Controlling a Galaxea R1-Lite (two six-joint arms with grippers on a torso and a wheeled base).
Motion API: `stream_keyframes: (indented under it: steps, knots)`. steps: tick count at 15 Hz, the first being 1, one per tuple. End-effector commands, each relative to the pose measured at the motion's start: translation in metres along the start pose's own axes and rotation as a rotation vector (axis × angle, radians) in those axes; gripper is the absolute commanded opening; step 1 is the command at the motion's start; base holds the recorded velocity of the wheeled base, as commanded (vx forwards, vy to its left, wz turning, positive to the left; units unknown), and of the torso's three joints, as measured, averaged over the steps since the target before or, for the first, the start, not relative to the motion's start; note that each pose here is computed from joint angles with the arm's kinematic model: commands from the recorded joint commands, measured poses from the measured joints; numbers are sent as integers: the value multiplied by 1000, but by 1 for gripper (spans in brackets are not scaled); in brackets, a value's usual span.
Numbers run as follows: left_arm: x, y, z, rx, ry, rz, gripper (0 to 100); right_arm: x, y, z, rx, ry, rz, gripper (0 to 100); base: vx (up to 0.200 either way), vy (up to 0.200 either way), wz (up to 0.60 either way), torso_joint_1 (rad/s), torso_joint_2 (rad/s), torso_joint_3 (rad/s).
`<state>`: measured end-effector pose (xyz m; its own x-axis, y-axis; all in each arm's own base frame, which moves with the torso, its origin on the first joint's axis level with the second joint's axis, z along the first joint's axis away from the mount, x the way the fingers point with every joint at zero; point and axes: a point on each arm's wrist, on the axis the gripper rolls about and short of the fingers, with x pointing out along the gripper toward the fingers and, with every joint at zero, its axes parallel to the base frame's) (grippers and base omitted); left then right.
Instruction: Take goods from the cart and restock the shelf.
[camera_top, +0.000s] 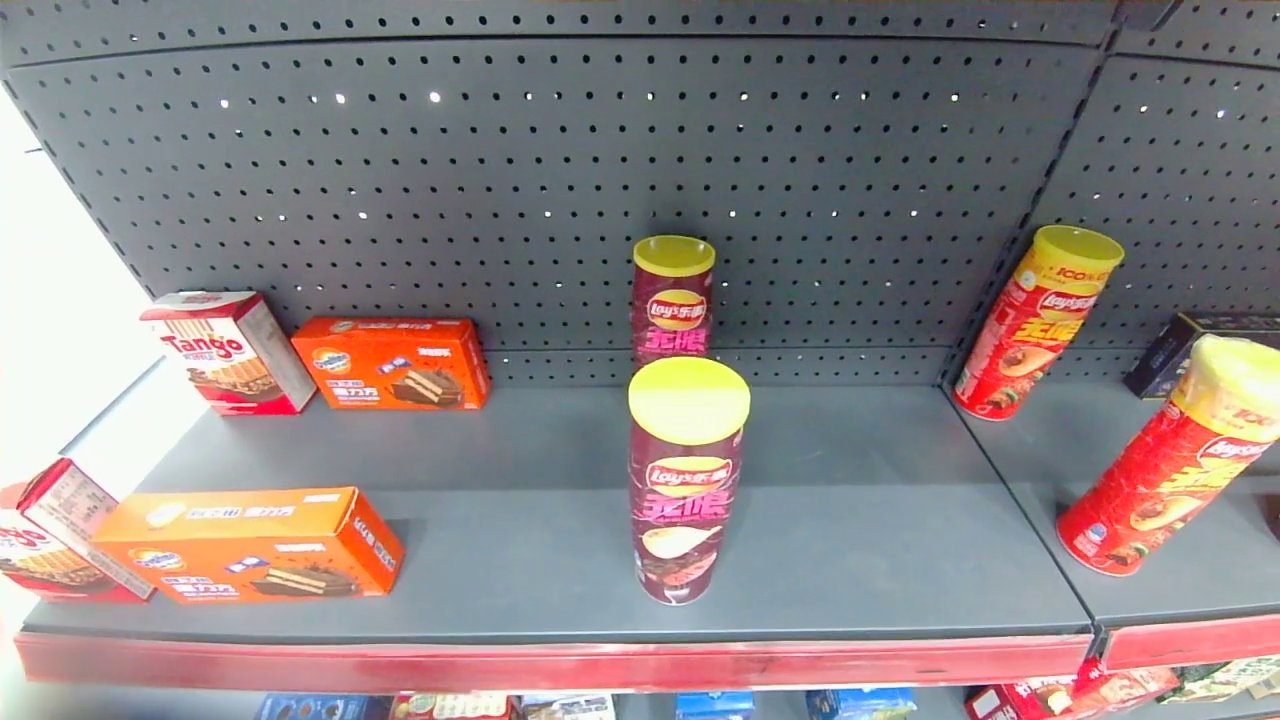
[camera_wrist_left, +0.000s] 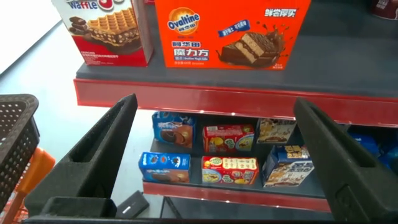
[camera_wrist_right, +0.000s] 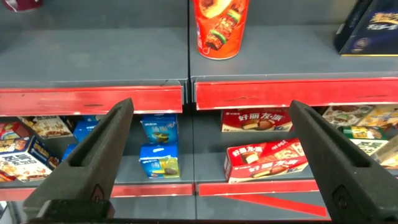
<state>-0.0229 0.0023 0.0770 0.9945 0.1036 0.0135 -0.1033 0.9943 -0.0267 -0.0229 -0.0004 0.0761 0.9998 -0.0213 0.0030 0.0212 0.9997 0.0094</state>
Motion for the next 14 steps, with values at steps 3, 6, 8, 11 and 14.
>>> stream_keyframes:
  steps: [3, 6, 8, 11, 14]
  knots:
    - [0, 0, 0, -1, 0, 0, 100, 0, 0, 0, 0, 1, 0, 100, 0, 0, 0, 0, 0, 0]
    - [0, 0, 0, -1, 0, 0, 100, 0, 0, 0, 0, 1, 0, 100, 0, 0, 0, 0, 0, 0]
    - [0, 0, 0, -1, 0, 0, 100, 0, 0, 0, 0, 3, 0, 100, 0, 0, 0, 0, 0, 0]
    - [0, 0, 0, 1, 0, 0, 100, 0, 0, 0, 0, 1, 0, 100, 0, 0, 0, 0, 0, 0]
    - [0, 0, 0, 1, 0, 0, 100, 0, 0, 0, 0, 1, 0, 100, 0, 0, 0, 0, 0, 0]
